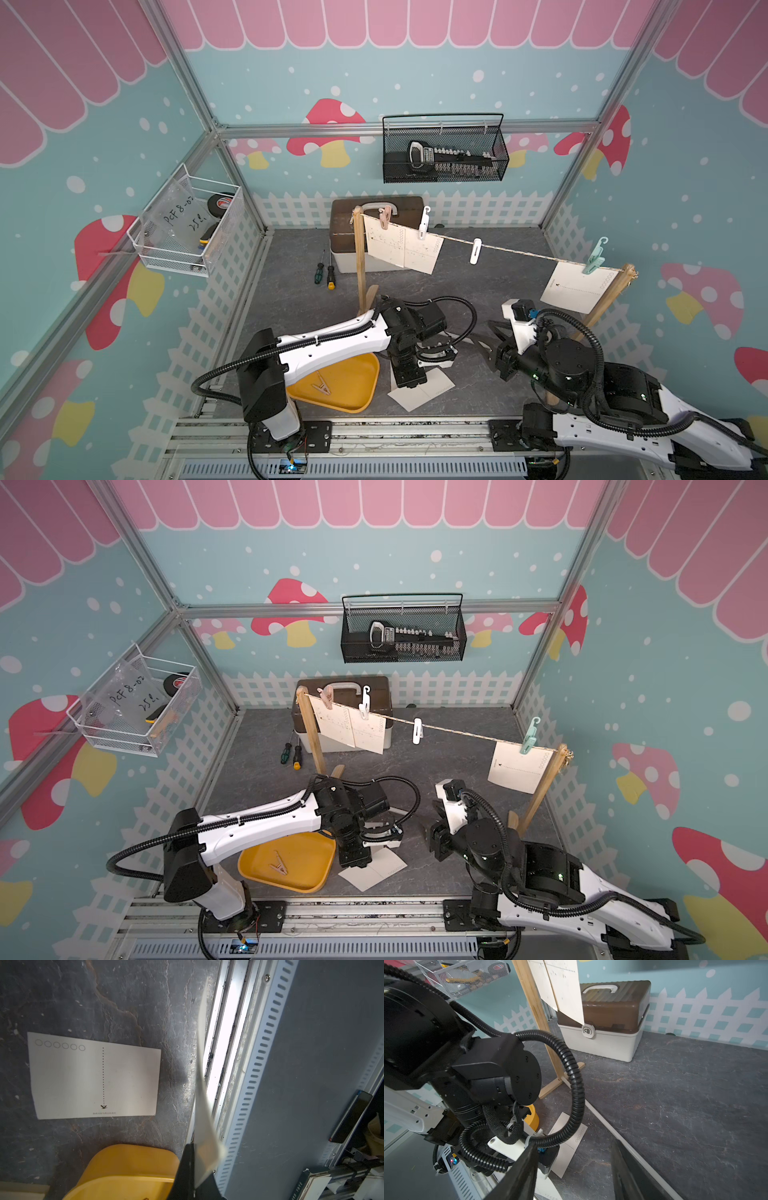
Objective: Remove the postcards from the strings
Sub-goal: Place the postcard on the postcard.
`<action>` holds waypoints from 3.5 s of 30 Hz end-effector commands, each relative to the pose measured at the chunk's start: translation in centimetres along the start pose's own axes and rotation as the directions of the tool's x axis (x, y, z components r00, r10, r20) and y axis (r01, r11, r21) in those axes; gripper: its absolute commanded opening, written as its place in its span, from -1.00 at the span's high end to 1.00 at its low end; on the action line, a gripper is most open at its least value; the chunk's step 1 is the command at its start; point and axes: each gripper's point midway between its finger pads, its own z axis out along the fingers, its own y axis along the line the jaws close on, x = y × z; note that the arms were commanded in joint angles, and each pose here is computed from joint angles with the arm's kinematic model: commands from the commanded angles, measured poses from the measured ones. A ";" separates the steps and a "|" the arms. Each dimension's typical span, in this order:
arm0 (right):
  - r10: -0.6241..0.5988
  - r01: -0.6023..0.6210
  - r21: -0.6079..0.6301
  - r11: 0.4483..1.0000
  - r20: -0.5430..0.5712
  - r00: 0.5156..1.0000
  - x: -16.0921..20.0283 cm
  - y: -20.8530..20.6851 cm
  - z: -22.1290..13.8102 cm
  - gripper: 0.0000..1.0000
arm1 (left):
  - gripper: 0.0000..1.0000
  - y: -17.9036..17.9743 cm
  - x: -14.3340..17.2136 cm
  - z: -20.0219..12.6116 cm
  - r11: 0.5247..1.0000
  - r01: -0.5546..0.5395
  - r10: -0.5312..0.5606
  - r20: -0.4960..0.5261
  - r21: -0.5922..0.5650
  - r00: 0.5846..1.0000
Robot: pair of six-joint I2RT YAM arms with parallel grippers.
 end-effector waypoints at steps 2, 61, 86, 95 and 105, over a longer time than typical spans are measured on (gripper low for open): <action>0.065 -0.064 0.017 0.998 -0.074 0.995 2.9 -0.7 0.4 -0.18 | 1.00 -0.9 -0.6 -2.1 0.993 -0.121 0.121 0.049 -0.019 0.991; 0.142 -0.170 -0.192 0.967 -0.151 0.978 8.2 4.2 5.3 1.00 | -0.99 3.5 2.2 -14.8 0.853 0.228 0.201 0.698 -0.469 0.687; 0.571 -0.627 -0.063 0.777 -0.347 0.743 16.2 7.0 14.2 1.00 | -0.99 4.1 2.8 -17.9 0.820 0.390 0.217 0.858 -0.420 0.466; 0.601 -0.649 0.007 0.760 -0.388 0.699 18.3 6.3 15.7 0.95 | -0.99 4.1 2.7 -17.6 0.828 0.379 0.213 0.856 -0.414 0.471; 0.634 -0.613 0.181 0.769 -0.332 0.698 21.2 1.7 14.5 0.75 | -0.99 4.3 2.5 -17.3 0.828 0.373 0.211 0.849 -0.418 0.484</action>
